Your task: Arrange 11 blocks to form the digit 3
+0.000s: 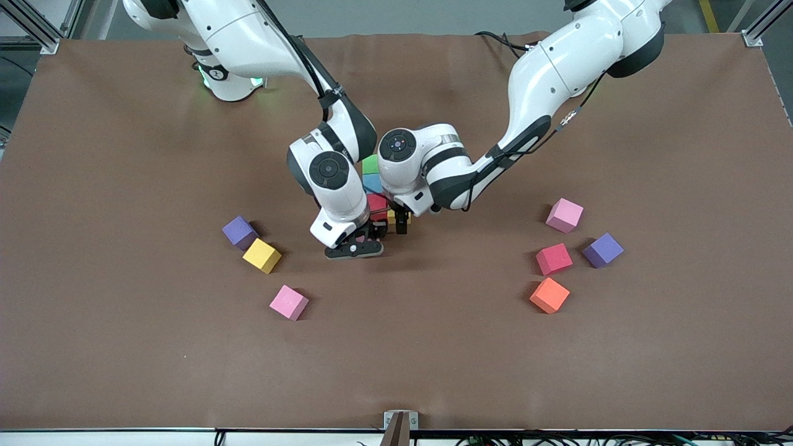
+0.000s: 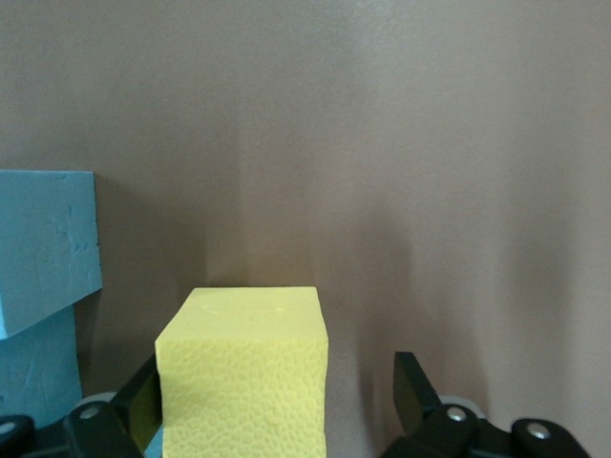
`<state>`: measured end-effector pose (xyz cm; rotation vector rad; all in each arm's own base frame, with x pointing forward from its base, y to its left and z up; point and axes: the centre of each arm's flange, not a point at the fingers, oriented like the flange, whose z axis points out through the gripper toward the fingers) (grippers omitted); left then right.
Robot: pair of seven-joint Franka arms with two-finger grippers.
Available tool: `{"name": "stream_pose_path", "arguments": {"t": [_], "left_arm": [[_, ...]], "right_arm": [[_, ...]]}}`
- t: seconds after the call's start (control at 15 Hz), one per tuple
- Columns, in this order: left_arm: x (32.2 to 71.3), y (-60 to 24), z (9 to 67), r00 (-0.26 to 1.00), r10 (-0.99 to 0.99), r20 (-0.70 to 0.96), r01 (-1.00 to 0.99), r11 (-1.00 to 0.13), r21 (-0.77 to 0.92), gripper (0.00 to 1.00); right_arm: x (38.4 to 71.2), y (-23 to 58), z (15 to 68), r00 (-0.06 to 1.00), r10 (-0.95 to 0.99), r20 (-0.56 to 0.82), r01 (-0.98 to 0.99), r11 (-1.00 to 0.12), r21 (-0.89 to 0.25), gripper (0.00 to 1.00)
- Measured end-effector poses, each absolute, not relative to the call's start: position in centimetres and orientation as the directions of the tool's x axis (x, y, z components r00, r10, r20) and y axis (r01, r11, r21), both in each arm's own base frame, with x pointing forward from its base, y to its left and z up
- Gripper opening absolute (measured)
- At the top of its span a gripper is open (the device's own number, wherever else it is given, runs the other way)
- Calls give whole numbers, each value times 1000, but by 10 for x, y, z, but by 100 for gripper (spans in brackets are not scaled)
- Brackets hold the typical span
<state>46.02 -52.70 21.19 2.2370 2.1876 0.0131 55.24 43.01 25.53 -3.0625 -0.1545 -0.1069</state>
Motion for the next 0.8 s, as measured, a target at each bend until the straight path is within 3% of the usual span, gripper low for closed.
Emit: {"name": "stream_pose_path", "arguments": {"t": [0.8], "left_arm": [[486,-476,272,16,999,-49,999,-19,-51,100]], "right_arm": [[533,449,229,997,78,14,78,-996,-36,49]]}}
